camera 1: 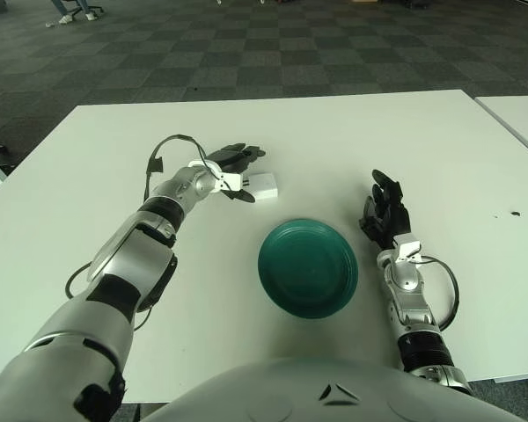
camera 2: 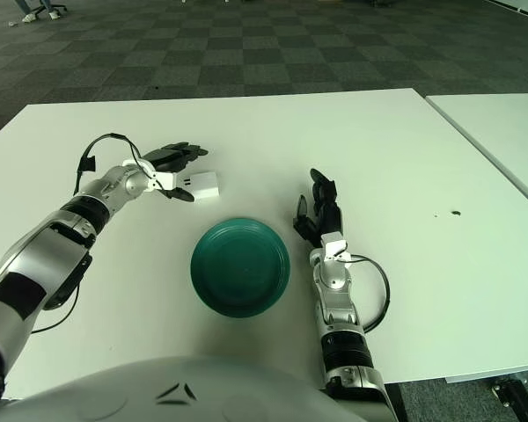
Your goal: Put the charger into the plate.
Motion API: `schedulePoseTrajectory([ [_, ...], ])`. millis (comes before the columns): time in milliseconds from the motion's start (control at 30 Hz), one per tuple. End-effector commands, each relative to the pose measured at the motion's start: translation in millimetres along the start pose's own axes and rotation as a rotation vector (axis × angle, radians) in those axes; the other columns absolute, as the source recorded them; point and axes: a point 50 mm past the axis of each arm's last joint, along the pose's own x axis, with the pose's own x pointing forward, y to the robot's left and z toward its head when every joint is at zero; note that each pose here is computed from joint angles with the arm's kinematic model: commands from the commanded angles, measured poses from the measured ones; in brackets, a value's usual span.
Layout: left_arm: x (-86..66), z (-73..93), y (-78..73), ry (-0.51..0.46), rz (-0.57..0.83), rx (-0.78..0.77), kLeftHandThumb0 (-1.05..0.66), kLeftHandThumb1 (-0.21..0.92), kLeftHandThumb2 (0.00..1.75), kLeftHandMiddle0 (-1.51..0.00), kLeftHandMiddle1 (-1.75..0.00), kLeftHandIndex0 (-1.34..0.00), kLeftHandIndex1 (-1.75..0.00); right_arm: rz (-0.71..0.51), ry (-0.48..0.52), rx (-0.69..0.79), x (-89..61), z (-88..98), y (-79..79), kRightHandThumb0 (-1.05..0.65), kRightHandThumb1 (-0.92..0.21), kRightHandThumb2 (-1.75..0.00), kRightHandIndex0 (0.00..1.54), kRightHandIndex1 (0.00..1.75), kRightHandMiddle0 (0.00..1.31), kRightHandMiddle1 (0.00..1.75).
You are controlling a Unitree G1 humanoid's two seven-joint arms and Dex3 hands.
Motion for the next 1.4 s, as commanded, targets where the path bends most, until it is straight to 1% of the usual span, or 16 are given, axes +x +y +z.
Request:
schedulePoseTrajectory([
  [0, 0.4, 0.2, 9.0, -0.004, -0.021, -0.041, -1.05, 0.92, 0.29, -0.09, -0.03, 0.00, -0.64, 0.008, 0.290, 0.004, -37.6, -53.8, 7.8, -0.70, -0.92, -0.82, 0.14, 0.00, 0.00, 0.52],
  [267, 1.6, 3.0, 11.9, -0.019, -0.054, -0.113, -1.03, 0.92, 0.37, -0.14, -0.03, 0.00, -0.63, 0.010, 0.299, 0.011, -38.0, -55.4, 9.0, -0.71, -0.92, -0.82, 0.14, 0.00, 0.00, 0.52],
  [567, 6.3, 9.9, 11.4, -0.028, -0.062, -0.081, -1.01, 0.92, 0.44, -0.17, -0.03, 0.00, -0.65, 0.017, 0.303, 0.010, -38.2, -56.0, 12.0, -0.71, -0.92, -0.83, 0.13, 0.00, 0.00, 0.52],
  [700, 10.5, 14.0, 8.8, -0.017, -0.069, -0.081, -1.02, 0.92, 0.48, -0.18, -0.03, 0.00, -0.66, 0.017, 0.305, 0.012, -38.4, -56.2, 13.3, -0.71, -0.92, -0.83, 0.13, 0.00, 0.00, 0.52],
  [867, 12.2, 15.3, 7.4, -0.010, -0.077, -0.093, -1.03, 0.92, 0.51, -0.19, -0.03, 0.00, -0.66, 0.017, 0.307, 0.013, -38.4, -56.4, 14.7, -0.71, -0.92, -0.82, 0.13, 0.00, 0.00, 0.52],
  [967, 15.9, 18.5, 3.7, 0.006, -0.101, -0.116, -1.04, 0.92, 0.59, -0.20, -0.02, 0.00, -0.67, 0.016, 0.307, 0.008, -38.4, -56.5, 15.7, -0.71, -0.92, -0.83, 0.13, 0.00, 0.00, 0.52],
  [1167, 17.6, 18.4, 0.9, 0.030, -0.117, -0.117, -1.05, 0.92, 0.66, -0.21, -0.02, 0.00, -0.70, 0.015, 0.308, 0.007, -38.7, -56.4, 17.1, -0.71, -0.92, -0.84, 0.12, 0.00, 0.00, 0.52],
  [1367, 19.4, 17.3, -3.8, 0.071, -0.088, -0.055, -1.05, 0.92, 0.68, -0.22, -0.02, -0.01, -0.76, 0.005, 0.326, 0.029, -38.8, -58.2, 17.8, -0.71, -0.92, -0.82, 0.11, 0.00, 0.00, 0.50],
])
